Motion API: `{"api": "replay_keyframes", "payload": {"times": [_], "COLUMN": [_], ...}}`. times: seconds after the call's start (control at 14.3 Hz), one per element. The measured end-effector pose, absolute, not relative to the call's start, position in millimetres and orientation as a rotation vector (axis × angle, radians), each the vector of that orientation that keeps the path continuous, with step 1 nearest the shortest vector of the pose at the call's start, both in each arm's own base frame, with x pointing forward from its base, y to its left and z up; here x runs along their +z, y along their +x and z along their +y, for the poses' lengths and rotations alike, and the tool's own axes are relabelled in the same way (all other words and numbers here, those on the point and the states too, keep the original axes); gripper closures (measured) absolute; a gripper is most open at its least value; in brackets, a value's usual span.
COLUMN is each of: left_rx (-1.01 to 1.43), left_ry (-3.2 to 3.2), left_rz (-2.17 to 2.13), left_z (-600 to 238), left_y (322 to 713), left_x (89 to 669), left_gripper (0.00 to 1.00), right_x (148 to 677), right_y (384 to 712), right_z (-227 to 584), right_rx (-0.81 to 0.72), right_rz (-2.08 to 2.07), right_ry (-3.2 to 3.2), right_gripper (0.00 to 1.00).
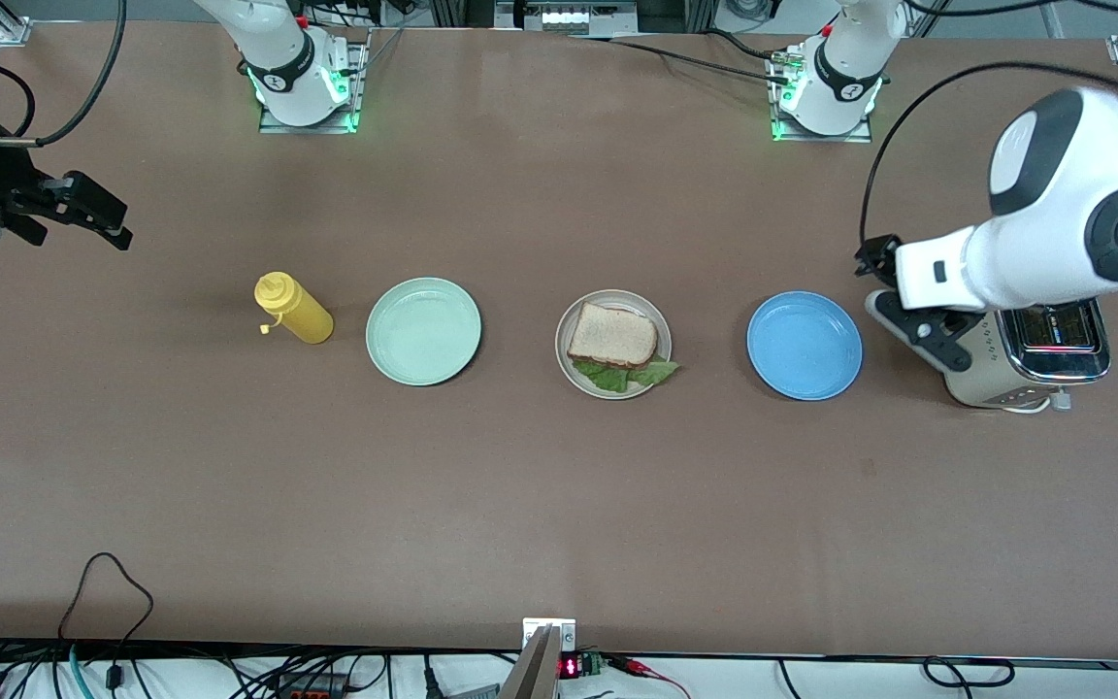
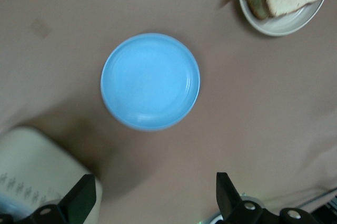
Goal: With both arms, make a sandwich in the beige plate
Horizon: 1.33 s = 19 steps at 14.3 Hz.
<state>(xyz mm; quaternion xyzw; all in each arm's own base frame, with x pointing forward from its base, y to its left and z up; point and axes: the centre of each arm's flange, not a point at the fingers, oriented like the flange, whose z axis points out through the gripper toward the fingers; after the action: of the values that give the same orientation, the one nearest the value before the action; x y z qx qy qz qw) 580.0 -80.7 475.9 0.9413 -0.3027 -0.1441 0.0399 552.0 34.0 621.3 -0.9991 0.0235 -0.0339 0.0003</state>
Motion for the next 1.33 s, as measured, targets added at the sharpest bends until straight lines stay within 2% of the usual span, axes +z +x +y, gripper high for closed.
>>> {"api": "replay_keyframes", "payload": {"times": [0.42, 0.91, 1.12, 1.33], "left_rx": [-0.426, -0.208, -0.039, 0.025], "left_ry": [3.004, 3.052, 3.089, 3.144], "left_rz": [-0.879, -0.244, -0.227, -0.312], "left_z": [-53.5, 21.8, 1.0, -24.6], "left_y": [581.2, 583.7, 568.8, 537.5], "left_x": [563.0, 589.7, 592.8, 592.7], "left_gripper": [0.00, 0.00, 0.00, 0.00], "right_x": [622.4, 623.8, 627.0, 629.0], "right_y": [551.5, 550.9, 549.2, 548.2], "right_z": [34.9, 33.6, 33.5, 33.2], "right_rx": [-0.110, -0.114, -0.123, -0.129], "right_rz": [0.071, 0.075, 0.075, 0.076], "right_ry": [-3.138, -3.138, -3.137, -3.136], "right_gripper": [0.00, 0.00, 0.00, 0.00]}}
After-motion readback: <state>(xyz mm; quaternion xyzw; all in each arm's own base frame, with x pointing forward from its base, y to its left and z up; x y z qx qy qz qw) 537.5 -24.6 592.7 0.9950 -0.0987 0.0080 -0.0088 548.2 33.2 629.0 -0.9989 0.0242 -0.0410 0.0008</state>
